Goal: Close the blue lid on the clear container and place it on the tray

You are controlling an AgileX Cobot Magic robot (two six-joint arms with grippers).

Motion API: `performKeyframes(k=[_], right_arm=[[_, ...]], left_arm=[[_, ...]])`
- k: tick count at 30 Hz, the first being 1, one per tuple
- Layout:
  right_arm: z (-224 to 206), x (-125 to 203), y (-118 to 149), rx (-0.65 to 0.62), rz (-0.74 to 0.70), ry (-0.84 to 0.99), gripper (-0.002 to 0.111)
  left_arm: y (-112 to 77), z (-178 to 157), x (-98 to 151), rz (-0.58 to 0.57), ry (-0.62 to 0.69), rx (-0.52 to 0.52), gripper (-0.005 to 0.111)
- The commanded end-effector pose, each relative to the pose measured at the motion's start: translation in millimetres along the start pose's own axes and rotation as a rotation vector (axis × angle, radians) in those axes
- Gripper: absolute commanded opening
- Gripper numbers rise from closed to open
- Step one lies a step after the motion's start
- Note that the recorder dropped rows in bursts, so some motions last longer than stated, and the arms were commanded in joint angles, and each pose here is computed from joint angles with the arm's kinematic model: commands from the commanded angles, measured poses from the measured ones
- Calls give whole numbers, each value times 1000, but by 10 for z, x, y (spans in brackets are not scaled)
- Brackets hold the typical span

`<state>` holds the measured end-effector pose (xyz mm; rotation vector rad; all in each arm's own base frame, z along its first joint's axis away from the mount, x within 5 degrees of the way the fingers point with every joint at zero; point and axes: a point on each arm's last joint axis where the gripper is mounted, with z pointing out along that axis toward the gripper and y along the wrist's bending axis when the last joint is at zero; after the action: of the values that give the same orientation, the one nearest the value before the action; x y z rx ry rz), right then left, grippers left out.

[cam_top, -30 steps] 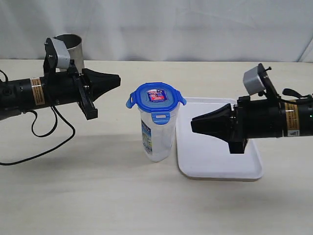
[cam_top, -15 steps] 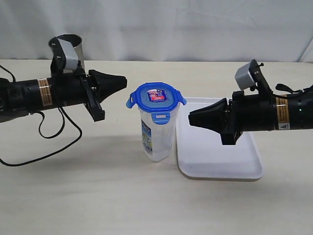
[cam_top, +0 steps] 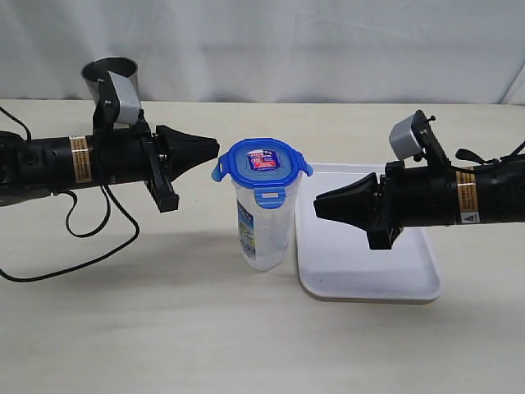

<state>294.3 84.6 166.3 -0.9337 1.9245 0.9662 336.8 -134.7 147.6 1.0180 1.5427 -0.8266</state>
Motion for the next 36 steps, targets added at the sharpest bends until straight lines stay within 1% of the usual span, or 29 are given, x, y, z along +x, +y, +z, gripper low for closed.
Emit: performKeyframes(k=[1, 5, 11, 20, 24, 30, 36], right_arm=[[6, -23, -8, 4, -9, -16, 4], [6, -23, -8, 4, -9, -16, 4], [6, -23, -8, 4, -9, -16, 4], [6, -23, -8, 4, -9, -16, 4], [6, -23, -8, 4, -9, -16, 4], [6, -23, -8, 4, -9, -16, 4], [6, -23, -8, 4, -9, -16, 4]], left_arm=[[-48, 7, -15, -20, -8, 55, 0], [-90, 4, -23, -14, -17, 101, 0], [-123, 0, -2, -40, 8, 137, 0], [-128, -2, -1, -39, 16, 142, 0], [-147, -20, -45, -38, 19, 153, 0], [-145, -32, -46, -39, 55, 140, 0], [-143, -32, -38, -46, 65, 138, 0]])
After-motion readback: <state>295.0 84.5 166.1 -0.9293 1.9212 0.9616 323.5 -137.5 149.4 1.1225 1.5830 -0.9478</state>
